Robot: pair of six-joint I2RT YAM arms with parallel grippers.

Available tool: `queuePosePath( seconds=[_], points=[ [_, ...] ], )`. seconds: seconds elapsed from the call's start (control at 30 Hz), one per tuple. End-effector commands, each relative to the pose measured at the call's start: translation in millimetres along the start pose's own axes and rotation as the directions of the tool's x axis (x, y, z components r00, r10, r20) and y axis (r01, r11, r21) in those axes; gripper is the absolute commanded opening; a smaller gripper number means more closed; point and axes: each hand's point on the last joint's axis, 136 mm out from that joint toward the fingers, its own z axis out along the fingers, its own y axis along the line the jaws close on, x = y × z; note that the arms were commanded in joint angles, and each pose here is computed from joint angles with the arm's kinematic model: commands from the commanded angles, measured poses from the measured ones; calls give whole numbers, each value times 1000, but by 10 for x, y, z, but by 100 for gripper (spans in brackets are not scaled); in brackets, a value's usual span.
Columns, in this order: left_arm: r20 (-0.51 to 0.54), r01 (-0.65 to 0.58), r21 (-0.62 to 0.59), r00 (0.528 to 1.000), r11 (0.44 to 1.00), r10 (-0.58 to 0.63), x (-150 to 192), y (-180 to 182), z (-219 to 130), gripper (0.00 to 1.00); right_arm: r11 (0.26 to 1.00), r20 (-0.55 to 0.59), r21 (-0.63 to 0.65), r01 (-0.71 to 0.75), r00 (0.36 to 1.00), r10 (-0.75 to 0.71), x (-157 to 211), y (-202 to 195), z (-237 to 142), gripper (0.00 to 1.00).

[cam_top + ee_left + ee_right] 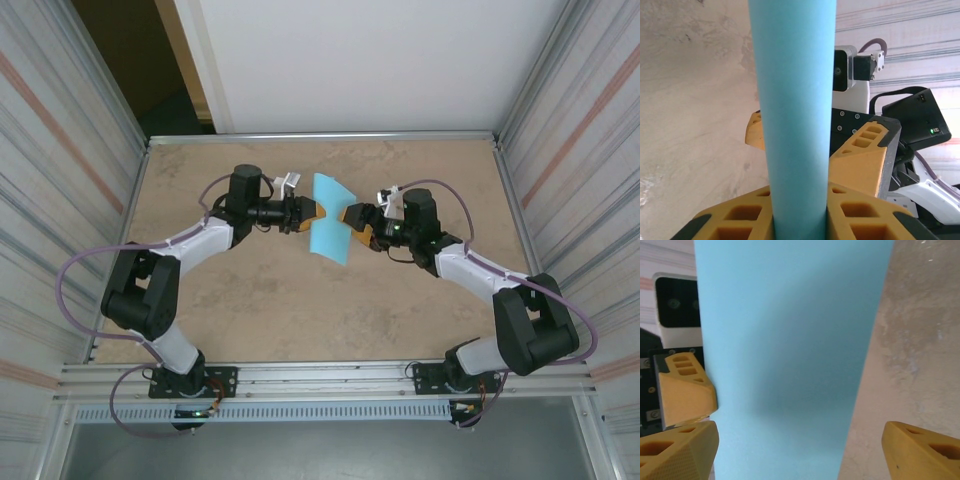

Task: Fold a paper plane with a square sheet of paper (pick it up from the middle)
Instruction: First fold in half a square sheet of paper at the center of the table.

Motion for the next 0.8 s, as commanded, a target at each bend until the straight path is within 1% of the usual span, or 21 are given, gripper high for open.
queuePosePath(
  seconds=[0.0,0.13,0.27,0.4,0.6,0.7,0.77],
  points=[
    [-26,-32,56,999,998,33,21,-225,-15,27,996,-22,-93,11,1000,-13,-19,238,-23,79],
    [-24,-16,-9,1000,1000,16,39,-74,-36,26,996,-19,-93,8,1000,-10,-29,260,-41,71],
    [-15,1,-45,1000,999,-2,37,51,-68,26,996,-13,-92,13,1000,-15,-12,271,-84,65],
    [-14,7,-63,1000,998,-8,43,116,-81,26,996,-10,-84,8,1000,-9,8,254,-114,57],
    [-9,19,-77,1000,997,-20,36,173,-88,26,998,-18,-59,-17,1000,16,29,186,-92,35],
    [-2,24,-81,1000,996,-24,28,196,-87,27,1000,-34,-26,-17,999,16,41,126,-78,14],
    [-2,28,-80,1000,996,-28,31,211,-83,29,1000,-42,-3,-15,999,15,39,91,-68,4]
  ],
)
